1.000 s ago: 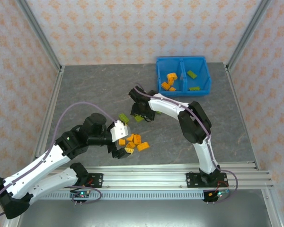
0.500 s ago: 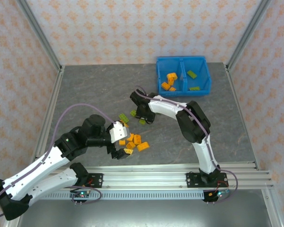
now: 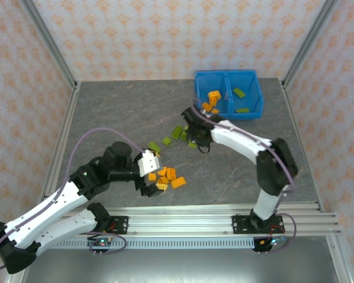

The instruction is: Sort the legos into containers by color

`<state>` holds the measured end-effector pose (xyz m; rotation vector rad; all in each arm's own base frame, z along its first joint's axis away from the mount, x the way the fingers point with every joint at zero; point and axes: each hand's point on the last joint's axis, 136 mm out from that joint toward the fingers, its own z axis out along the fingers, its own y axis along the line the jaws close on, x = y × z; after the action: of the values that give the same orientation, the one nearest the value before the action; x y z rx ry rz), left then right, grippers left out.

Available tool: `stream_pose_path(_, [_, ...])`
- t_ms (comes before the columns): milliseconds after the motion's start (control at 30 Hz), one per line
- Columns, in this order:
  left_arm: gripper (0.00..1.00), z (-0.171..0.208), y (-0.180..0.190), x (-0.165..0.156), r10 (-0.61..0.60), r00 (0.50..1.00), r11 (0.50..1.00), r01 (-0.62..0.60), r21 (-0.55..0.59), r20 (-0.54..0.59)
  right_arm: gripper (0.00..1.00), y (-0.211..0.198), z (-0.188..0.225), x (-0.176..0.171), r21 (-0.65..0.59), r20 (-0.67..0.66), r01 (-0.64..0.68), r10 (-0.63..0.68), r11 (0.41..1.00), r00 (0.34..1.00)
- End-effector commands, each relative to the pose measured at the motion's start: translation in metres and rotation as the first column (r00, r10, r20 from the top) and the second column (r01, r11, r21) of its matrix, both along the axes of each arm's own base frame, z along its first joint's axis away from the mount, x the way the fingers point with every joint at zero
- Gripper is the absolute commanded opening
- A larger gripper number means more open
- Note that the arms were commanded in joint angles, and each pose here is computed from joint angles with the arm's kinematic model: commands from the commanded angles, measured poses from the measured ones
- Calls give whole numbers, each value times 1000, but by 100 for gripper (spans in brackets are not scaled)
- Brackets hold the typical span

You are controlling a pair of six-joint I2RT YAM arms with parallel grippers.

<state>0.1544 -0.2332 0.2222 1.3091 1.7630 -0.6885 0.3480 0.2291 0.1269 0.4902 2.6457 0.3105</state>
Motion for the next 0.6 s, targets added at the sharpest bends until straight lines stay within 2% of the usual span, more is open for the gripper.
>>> stream_pose_path(0, [100, 21, -10, 8, 12, 999, 997, -9, -72, 42, 32, -62, 37, 22, -56, 138, 136, -127, 989, 982])
stream_pose_path(133, [100, 29, -13, 15, 44, 998, 993, -40, -111, 33, 33, -121, 60, 59, -17, 239, 288, -276, 958, 931])
stream_pose_path(267, [100, 29, -12, 16, 65, 998, 992, -64, -107, 13, 33, -173, 57, 104, 98, 252, 409, -420, 907, 872])
stream_pose_path(367, [100, 28, -8, 16, 88, 996, 992, -88, -95, -2, 33, -202, 53, 136, 124, 254, 458, -474, 880, 843])
stream_pose_path(567, [100, 32, 3, 20, 160, 987, 982, -159, -103, 4, 33, -234, 27, 187, 81, 181, 494, -500, 866, 847])
